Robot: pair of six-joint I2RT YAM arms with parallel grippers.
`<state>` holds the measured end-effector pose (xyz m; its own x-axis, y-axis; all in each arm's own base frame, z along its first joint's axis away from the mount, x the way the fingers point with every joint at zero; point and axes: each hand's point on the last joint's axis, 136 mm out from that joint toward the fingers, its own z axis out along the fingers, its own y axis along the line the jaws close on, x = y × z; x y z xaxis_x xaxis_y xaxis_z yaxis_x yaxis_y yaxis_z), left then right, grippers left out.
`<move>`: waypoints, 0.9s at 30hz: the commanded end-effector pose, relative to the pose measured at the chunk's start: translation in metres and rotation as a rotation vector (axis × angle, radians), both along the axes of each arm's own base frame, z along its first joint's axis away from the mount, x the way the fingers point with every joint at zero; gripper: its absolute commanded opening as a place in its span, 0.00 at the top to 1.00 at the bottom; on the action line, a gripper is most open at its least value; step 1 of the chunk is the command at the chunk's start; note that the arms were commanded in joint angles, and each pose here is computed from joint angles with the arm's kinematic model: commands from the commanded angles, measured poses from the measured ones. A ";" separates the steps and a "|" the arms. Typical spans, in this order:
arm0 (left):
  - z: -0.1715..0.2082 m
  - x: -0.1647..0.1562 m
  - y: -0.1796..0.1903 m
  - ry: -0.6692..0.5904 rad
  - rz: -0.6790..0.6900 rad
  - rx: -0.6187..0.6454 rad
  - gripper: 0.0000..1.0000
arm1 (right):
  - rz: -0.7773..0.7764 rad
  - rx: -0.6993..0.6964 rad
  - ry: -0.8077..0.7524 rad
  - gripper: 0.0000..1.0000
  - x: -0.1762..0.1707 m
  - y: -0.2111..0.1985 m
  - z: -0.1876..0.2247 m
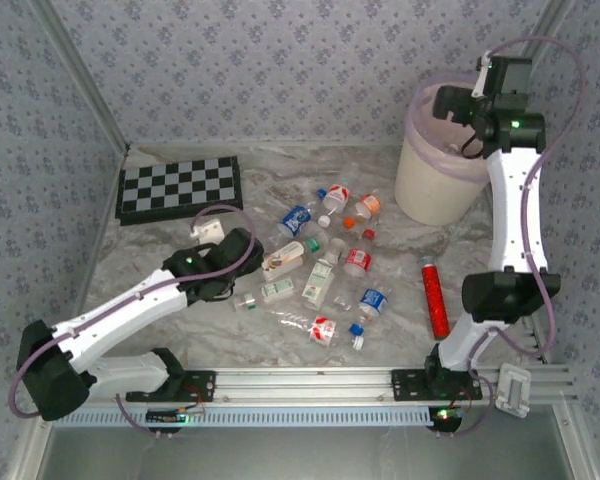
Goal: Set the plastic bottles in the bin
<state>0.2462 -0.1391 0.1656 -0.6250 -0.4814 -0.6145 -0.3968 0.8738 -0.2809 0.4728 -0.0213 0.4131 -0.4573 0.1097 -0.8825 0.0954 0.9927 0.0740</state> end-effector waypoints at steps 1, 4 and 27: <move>-0.012 -0.001 0.028 -0.072 0.330 -0.120 0.01 | 0.271 0.138 -0.055 0.00 -0.010 0.067 0.006; -0.031 -0.006 0.028 -0.078 0.477 -0.288 0.02 | 0.374 0.163 -0.080 0.00 -0.023 0.090 0.013; -0.089 0.015 0.033 -0.134 0.776 -0.501 0.01 | 0.496 0.324 -0.069 0.00 -0.067 0.123 0.012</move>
<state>0.2456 -0.0986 0.0707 -0.0428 -0.9363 -0.3487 -0.7746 0.2515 -0.5802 0.4248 0.0904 0.3952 -0.5214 0.1456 -0.8408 -0.3131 0.8840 0.3472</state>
